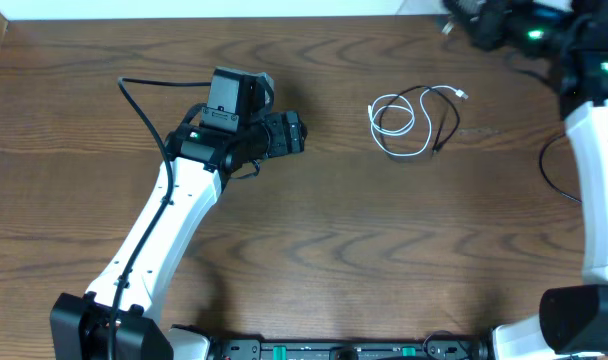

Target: Untangle cables

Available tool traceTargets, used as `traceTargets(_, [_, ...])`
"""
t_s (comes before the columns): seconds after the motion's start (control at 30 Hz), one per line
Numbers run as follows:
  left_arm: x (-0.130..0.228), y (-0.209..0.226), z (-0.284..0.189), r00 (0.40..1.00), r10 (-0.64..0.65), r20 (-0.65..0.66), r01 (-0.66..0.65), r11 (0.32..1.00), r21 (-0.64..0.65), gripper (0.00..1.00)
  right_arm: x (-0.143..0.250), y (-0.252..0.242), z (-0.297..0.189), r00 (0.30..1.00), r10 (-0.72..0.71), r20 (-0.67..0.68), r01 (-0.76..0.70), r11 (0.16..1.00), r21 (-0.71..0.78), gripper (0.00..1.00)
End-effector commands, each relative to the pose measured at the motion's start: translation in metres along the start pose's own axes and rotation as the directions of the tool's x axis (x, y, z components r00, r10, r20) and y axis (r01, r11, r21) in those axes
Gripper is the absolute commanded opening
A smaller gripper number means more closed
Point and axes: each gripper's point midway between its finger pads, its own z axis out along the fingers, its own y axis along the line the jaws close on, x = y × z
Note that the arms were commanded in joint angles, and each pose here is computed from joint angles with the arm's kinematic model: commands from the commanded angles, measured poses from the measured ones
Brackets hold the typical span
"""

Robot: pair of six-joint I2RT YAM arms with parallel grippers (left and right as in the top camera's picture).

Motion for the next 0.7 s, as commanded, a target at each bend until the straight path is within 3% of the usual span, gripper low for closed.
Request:
traceTargets(0.0, [0.001, -0.002, -0.001, 1.000, -0.003, -0.011, 0.003, 1.000, 0.011, 0.85, 0.026, -0.031, 0.015, 0.997, 0.034, -0.065, -0.018, 0.972, 0.233, 0.04])
traceTargets(0.13, [0.004, 0.001, -0.001, 1.000, 0.015, -0.021, -0.015, 1.000, -0.003, 0.85, 0.092, -0.104, 0.003, 0.957, 0.197, -0.215, -0.024, 0.787, 0.617, 0.04])
traceTargets(0.3, [0.004, 0.001, -0.001, 1.000, 0.015, -0.021, -0.015, 1.000, -0.003, 0.85, 0.138, -0.114, 0.020, 0.889, 0.194, -0.415, 0.075, 0.832, 0.550, 0.19])
traceTargets(0.5, [0.004, 0.001, -0.001, 1.000, 0.015, -0.021, -0.015, 1.000, -0.003, 0.85, 0.201, -0.123, 0.027, 0.738, 0.203, -0.643, 0.162, 0.872, 0.462, 0.31])
traceTargets(0.57, [0.004, 0.001, -0.001, 1.000, 0.015, -0.021, -0.015, 1.000, -0.003, 0.85, 0.217, -0.129, 0.024, 0.686, 0.208, -0.697, 0.190, 0.874, 0.448, 0.37])
traceTargets(0.67, [0.004, 0.001, -0.001, 1.000, 0.015, -0.022, -0.015, 1.000, -0.003, 0.85, 0.231, -0.143, 0.017, 0.648, 0.292, -0.703, 0.190, 0.832, 0.521, 0.38])
